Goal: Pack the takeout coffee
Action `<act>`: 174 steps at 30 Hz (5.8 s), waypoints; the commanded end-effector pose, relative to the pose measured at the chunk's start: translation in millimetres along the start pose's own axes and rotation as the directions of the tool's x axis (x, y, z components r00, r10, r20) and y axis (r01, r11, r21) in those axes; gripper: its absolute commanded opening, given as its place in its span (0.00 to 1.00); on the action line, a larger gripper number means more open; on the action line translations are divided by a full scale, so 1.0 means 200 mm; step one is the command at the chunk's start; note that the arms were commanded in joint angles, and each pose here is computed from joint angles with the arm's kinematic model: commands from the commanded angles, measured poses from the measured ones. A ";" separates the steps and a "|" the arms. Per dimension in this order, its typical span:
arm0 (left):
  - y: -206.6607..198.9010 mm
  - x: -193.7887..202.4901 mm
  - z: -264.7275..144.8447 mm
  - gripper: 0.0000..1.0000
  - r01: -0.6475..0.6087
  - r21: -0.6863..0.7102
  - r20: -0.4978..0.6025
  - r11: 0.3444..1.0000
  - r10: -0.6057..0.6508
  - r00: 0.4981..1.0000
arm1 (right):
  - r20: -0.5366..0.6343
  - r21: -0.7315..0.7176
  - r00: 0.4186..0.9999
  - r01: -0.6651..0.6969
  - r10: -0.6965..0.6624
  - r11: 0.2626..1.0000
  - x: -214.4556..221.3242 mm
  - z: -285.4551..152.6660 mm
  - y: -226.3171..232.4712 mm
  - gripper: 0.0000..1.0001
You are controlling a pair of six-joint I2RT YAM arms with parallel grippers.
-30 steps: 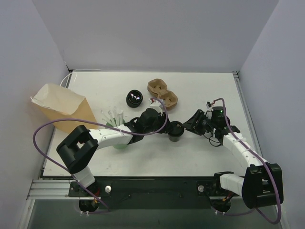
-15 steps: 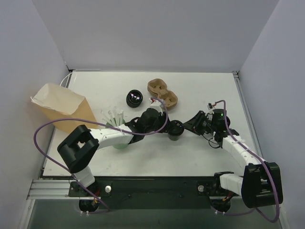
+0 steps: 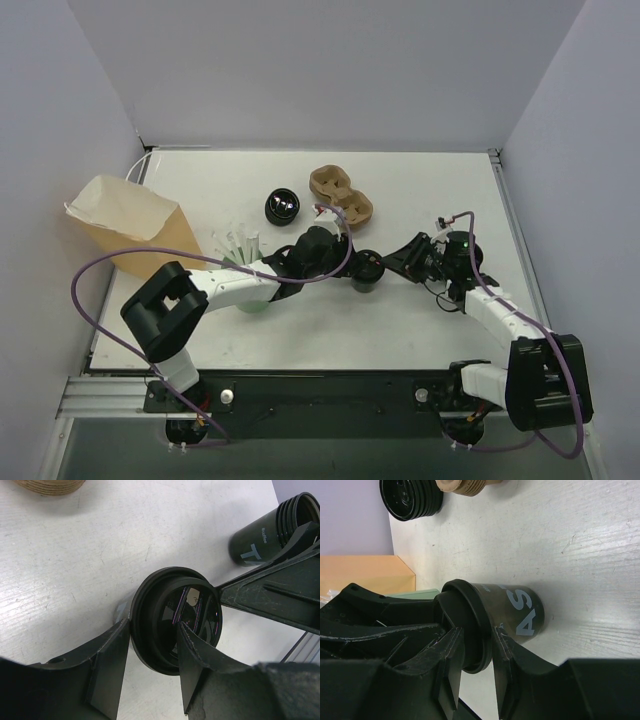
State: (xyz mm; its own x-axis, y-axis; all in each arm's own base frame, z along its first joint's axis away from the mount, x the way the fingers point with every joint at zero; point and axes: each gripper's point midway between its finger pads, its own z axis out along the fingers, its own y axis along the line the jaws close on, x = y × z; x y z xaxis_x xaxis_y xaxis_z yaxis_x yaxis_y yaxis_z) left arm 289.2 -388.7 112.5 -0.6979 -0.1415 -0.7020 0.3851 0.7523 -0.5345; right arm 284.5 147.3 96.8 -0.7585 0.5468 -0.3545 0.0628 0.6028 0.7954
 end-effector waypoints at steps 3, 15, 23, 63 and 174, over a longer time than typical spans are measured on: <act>0.25 0.26 0.00 0.51 -0.077 -0.161 -0.168 0.984 0.049 0.985 | -0.053 0.236 0.995 -0.069 0.084 0.969 0.18 0.01 -0.36 0.28; 0.29 0.28 0.00 0.51 -0.090 -0.188 -0.189 0.978 0.054 0.981 | -0.045 0.237 0.991 -0.111 0.125 0.965 0.23 0.01 -0.40 0.27; 0.29 0.29 0.02 0.51 -0.127 -0.182 -0.218 0.975 0.086 0.972 | -0.036 0.034 0.999 -0.037 0.038 0.999 0.09 -0.02 -0.08 0.36; 0.31 0.30 0.04 0.51 -0.170 -0.192 -0.260 0.967 0.117 0.958 | -0.033 -0.024 0.997 -0.071 0.071 0.997 -0.08 0.05 -0.09 0.31; 0.25 0.30 0.06 0.48 -0.329 -0.087 -0.296 0.940 0.291 0.910 | 0.053 0.051 0.997 -0.055 0.053 0.997 0.18 0.04 -0.01 0.28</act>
State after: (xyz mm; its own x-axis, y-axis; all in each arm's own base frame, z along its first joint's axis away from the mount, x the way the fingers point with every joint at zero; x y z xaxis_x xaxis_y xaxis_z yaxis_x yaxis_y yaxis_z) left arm 311.9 -394.4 115.9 -0.5790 0.0304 -0.8148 0.5153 0.7881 -0.3367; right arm 286.3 146.2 86.6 -0.5920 0.7055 -0.3896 0.1770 0.5854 0.7912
